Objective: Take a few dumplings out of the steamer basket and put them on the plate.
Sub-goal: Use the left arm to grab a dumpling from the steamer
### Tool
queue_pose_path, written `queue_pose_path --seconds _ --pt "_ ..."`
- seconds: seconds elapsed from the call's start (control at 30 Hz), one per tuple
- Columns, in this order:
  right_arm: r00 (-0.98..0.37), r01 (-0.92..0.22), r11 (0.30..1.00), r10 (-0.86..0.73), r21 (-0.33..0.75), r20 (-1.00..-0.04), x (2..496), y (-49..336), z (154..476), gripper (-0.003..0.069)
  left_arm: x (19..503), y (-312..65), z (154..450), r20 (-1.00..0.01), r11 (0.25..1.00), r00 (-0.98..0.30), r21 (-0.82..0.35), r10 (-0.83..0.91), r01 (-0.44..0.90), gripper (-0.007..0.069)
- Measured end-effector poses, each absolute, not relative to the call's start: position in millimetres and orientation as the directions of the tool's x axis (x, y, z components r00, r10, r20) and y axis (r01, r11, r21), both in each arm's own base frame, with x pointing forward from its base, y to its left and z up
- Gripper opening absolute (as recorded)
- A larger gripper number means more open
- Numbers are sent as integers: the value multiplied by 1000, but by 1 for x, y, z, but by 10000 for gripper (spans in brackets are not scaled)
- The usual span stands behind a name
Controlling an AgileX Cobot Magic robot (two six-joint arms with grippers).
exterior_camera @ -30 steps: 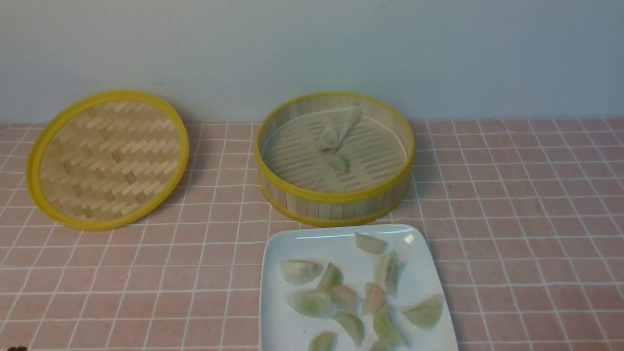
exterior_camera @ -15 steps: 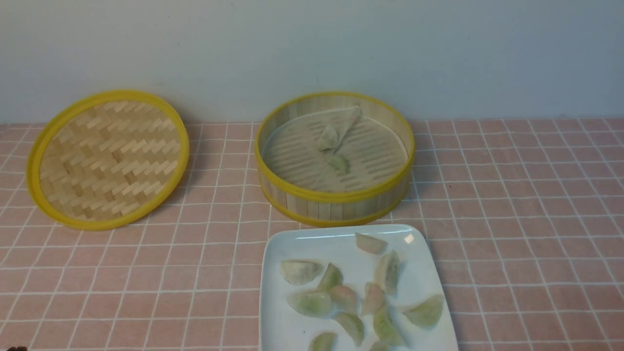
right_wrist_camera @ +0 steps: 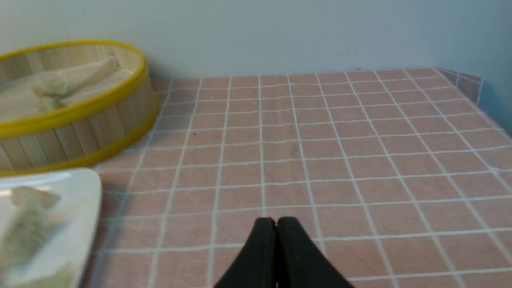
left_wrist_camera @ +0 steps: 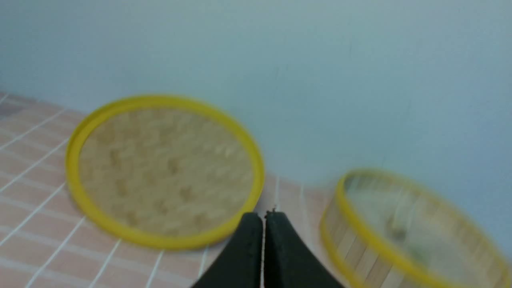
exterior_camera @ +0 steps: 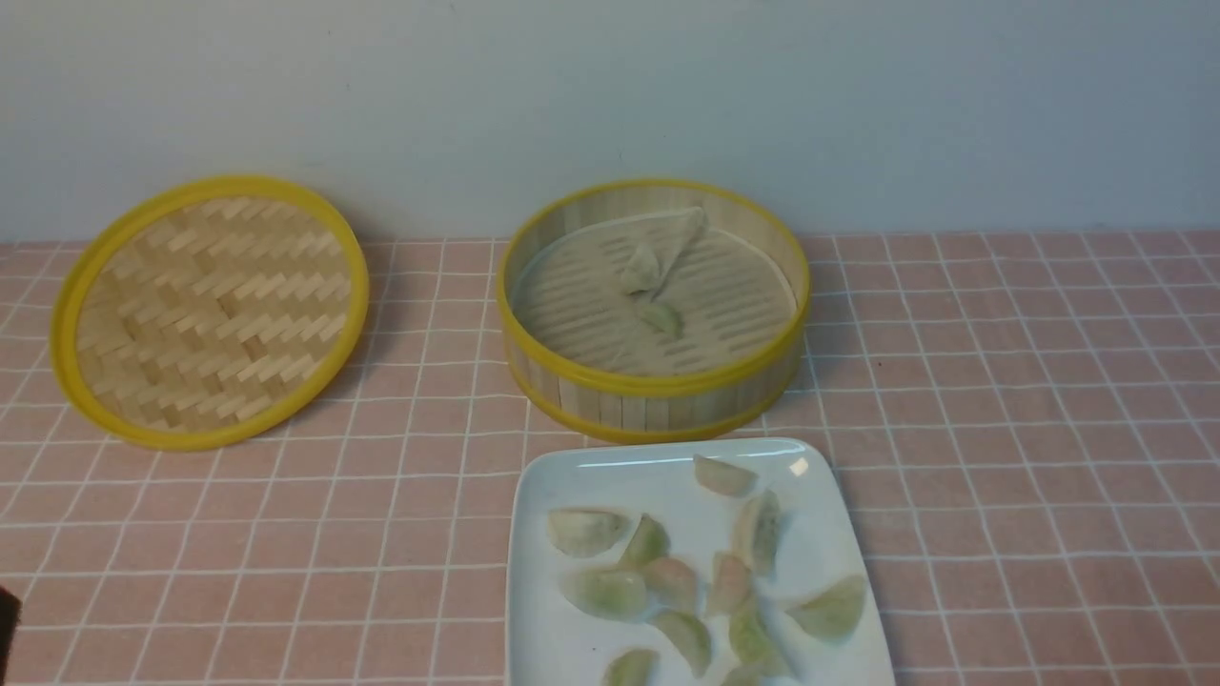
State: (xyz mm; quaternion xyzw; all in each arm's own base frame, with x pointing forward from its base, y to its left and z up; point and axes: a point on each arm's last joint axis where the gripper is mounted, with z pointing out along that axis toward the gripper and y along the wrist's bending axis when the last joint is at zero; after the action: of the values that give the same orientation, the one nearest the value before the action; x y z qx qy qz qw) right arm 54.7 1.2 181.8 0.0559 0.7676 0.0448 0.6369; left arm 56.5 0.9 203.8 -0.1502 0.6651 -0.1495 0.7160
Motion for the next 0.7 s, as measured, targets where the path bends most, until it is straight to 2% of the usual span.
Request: queue_pose_path --seconds 0.03,0.07,0.1,0.13,0.17,0.2,0.3,0.37,0.43,0.47,0.5,0.53,0.57,0.63,0.7 --pt "-164 27 979 204 203 -965 55 2 183 -10 56 2 208 -882 889 119 -457 -456 25 -6" --pt "-130 25 951 310 309 -942 56 3 186 -10 55 5 214 -845 862 185 -505 -503 40 -6" --pt "-114 23 934 357 356 -927 56 3 187 -10 55 6 216 -828 851 211 -522 -520 46 -6" --pt "-40 9 836 548 548 -836 56 3 194 -10 52 10 223 -769 817 301 -572 -564 69 -6" --pt "-4 -2 772 635 635 -772 56 2 197 -10 50 13 228 -734 802 356 -592 -579 83 -6" --pt "48 -24 655 755 755 -654 56 0 202 -10 48 15 234 -705 791 398 -603 -587 98 -6" --pt "129 -57 500 862 864 -491 56 -6 208 -10 44 13 257 -693 787 402 -602 -598 135 -6" --pt "172 -67 471 874 880 -455 55 -10 210 -10 44 9 283 -720 802 369 -578 -588 149 -6" --pt "218 -75 441 882 894 -417 54 -13 212 -10 48 3 320 -778 826 280 -543 -562 148 -6" --pt "224 -76 435 884 897 -410 54 -14 212 -10 57 -1 335 -817 840 195 -528 -543 128 -6" --pt "223 -75 437 883 896 -412 54 -14 212 -10 58 -1 339 -824 843 183 -522 -537 125 -6" --pt "203 -78 456 878 886 -434 54 -12 215 -10 69 -4 358 -862 866 92 -489 -498 105 -6" --pt "155 -96 516 853 851 -499 52 -6 226 -10 87 -9 381 -901 898 -53 -433 -430 79 -6" --pt "99 -117 607 794 786 -599 50 1 241 -10 106 -12 396 -912 920 -180 -385 -369 67 -6" --pt "23 -159 744 659 649 -751 46 11 280 -10 140 -17 402 -871 955 -438 -285 -223 79 -6"
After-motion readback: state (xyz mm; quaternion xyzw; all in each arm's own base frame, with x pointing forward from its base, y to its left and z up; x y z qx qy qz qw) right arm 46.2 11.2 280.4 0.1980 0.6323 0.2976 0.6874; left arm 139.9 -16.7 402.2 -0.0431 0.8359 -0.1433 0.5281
